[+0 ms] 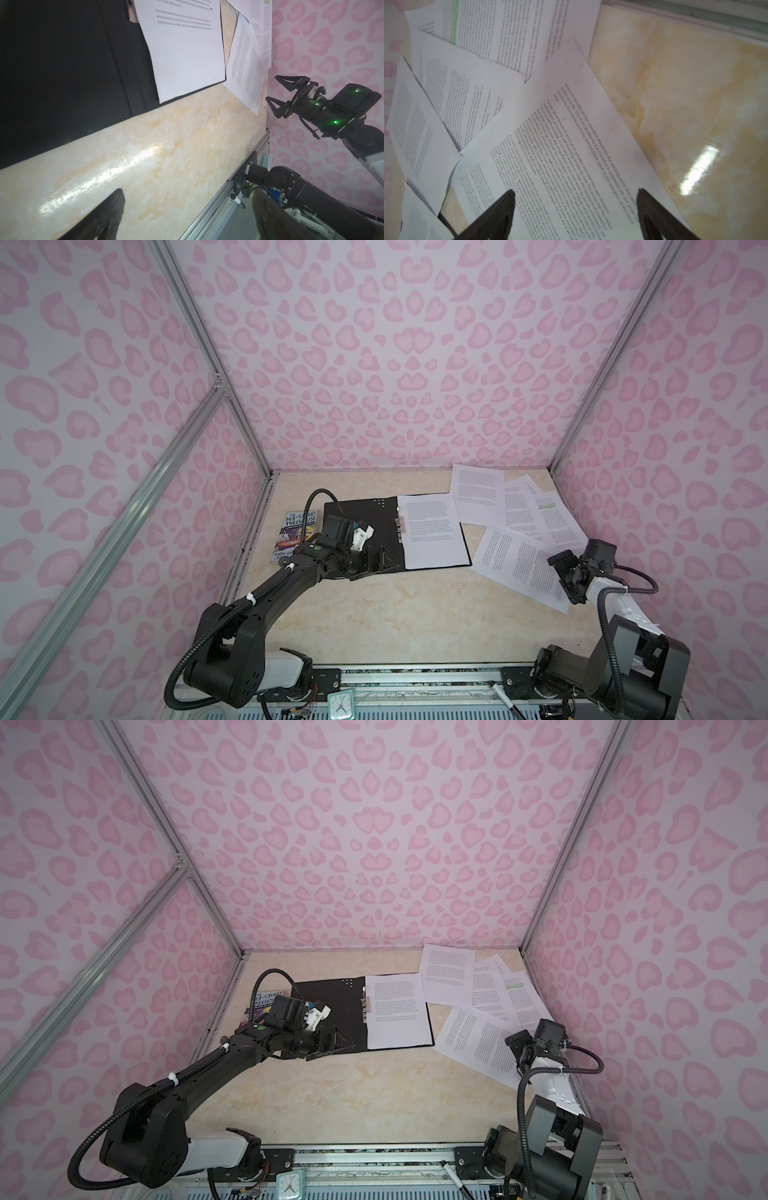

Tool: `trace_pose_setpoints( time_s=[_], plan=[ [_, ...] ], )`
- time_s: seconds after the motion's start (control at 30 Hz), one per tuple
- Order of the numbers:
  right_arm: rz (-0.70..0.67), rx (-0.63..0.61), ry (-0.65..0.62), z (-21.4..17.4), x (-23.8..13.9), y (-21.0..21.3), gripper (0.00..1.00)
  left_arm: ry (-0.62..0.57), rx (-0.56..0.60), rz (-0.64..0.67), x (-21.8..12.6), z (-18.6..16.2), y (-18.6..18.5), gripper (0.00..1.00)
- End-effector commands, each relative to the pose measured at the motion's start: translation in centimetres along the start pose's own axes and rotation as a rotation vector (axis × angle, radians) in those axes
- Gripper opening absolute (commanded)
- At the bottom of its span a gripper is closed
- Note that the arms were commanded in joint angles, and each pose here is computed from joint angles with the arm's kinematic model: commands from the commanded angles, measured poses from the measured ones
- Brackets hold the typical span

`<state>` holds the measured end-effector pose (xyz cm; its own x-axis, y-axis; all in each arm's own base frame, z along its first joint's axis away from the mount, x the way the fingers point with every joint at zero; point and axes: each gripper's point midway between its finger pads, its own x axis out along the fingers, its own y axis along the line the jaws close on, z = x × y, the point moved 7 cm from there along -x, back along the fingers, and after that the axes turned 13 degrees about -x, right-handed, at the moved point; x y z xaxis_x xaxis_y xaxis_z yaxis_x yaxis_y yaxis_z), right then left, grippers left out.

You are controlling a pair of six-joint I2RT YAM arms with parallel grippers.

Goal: Put the files into the folder
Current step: 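Withdraw the right gripper from the folder toward the loose sheets nearer the robot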

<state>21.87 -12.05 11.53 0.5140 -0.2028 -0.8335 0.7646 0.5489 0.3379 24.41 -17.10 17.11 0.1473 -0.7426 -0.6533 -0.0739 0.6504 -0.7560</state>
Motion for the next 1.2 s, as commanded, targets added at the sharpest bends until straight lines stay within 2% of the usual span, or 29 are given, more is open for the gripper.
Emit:
trace_pose_setpoints(
  time_s=[0.0,0.13,0.37,0.47,0.63,0.73,0.9,0.97,1.03,1.17],
  plan=[
    [-0.078,0.117,-0.051,-0.4,-0.8,-3.0,0.92,0.005,0.017,-0.014,1.3,-0.1,-0.7,0.97],
    [-0.019,0.175,-0.069,-1.8,-0.5,-4.1,0.93,0.028,0.036,-0.012,2.1,-0.4,-1.3,0.97],
    [0.107,0.192,0.089,-4.0,2.0,-3.5,0.92,0.031,0.042,-0.015,2.3,-0.1,-1.8,0.97],
    [0.201,0.176,0.113,-3.9,3.1,-2.1,0.89,0.031,0.042,-0.013,2.3,-0.1,-1.8,0.97],
    [0.326,0.045,0.109,-1.5,4.5,2.3,0.87,0.036,0.034,-0.009,2.5,-0.1,-1.5,0.97],
    [0.423,0.025,0.116,0.5,5.2,5.4,0.8,0.04,0.033,-0.011,2.6,0.0,-1.6,0.97],
    [0.608,-0.028,-0.001,5.0,3.3,9.3,0.81,0.037,0.038,-0.01,2.6,0.0,-1.6,0.97],
    [0.594,-0.064,-0.012,5.5,2.7,9.5,0.82,0.039,0.042,-0.008,2.6,-0.1,-1.5,0.97],
    [0.455,-0.064,0.04,4.7,2.8,7.8,0.81,0.041,0.046,-0.004,2.6,-0.1,-1.4,0.97],
    [0.409,-0.01,0.127,1.7,2.9,4.2,0.81,0.043,0.067,-0.011,2.0,-0.4,-1.8,0.97]
  ],
)
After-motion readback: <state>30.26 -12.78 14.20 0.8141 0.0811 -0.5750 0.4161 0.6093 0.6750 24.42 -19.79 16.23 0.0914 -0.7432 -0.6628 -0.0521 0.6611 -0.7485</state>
